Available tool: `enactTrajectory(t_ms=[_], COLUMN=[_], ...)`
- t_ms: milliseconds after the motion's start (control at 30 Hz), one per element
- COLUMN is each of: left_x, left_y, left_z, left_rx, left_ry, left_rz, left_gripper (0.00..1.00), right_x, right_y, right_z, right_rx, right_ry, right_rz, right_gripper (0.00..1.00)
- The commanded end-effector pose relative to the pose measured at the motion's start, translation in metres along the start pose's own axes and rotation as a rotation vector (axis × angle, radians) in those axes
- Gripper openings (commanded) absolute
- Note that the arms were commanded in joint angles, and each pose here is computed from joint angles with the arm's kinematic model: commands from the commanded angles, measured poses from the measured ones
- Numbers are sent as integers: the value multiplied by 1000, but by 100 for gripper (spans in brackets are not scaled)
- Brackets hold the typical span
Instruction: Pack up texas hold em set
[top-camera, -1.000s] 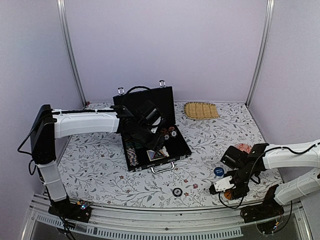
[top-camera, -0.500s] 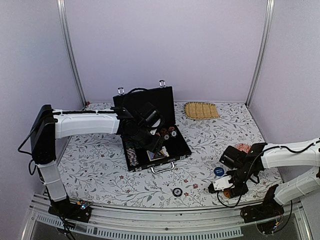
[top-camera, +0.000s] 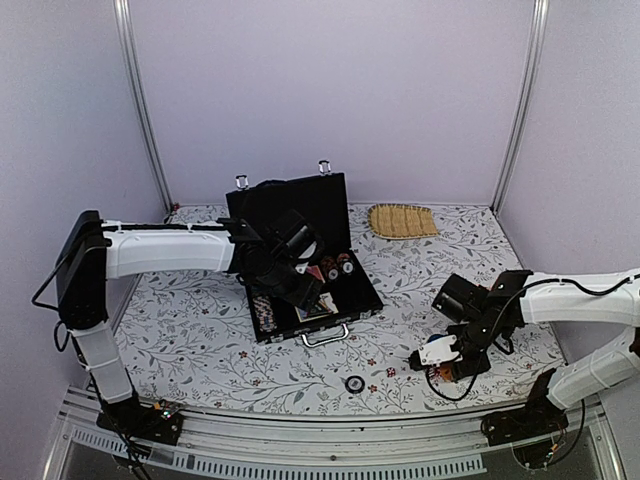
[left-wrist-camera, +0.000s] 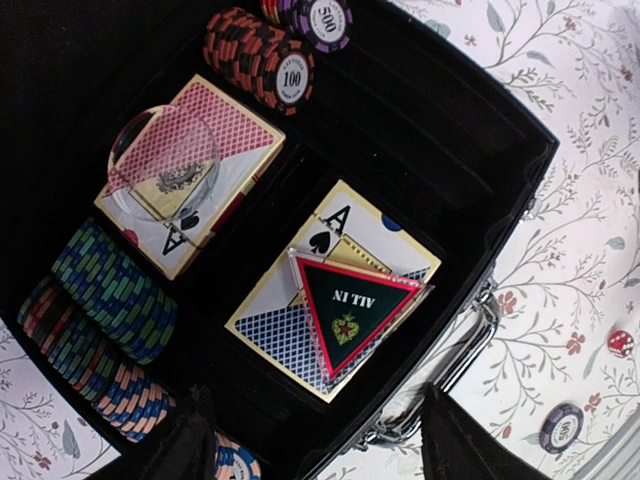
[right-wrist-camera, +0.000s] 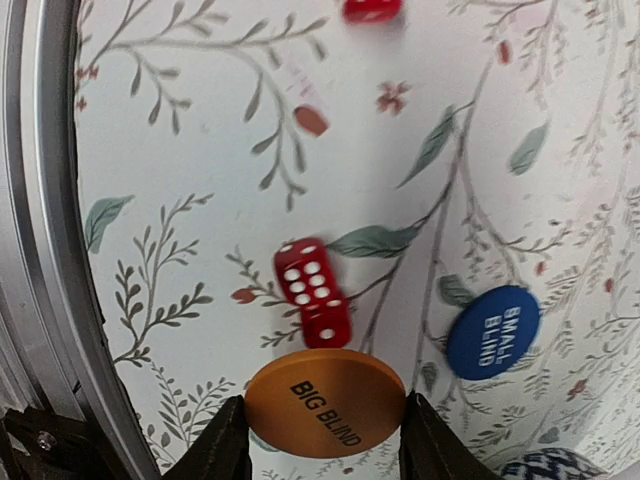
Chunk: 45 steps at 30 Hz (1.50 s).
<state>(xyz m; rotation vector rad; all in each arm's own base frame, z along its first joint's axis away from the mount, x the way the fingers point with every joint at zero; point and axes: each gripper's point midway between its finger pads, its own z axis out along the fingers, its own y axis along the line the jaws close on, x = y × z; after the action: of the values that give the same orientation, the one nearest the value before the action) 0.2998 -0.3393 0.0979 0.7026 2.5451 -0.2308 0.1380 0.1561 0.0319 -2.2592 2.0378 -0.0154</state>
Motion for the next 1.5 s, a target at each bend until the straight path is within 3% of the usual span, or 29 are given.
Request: enactTrajectory(t_ms=[0,400,867,1467], left_x=[-12,-1,11,22], left_y=[13,48,71,113], left_z=[-20,-46,-74,-113], left_rx=[-9,-51,-68,-141], left_ry=[-66,-111,-169,-238], left_rz=[-38,-161,-258,-418], left_gripper=[71,71,71,72], right_x=[-27,-131,-259,-302], right_y=[-30,-139,-268,-310], right_z=[-34,-77,-61,-6], right_rx=[66,222,313,370], right_ry=[-51,-230,-451,-551], right_rz=[-7,-31,76,109], right_gripper=[46,45,48,50])
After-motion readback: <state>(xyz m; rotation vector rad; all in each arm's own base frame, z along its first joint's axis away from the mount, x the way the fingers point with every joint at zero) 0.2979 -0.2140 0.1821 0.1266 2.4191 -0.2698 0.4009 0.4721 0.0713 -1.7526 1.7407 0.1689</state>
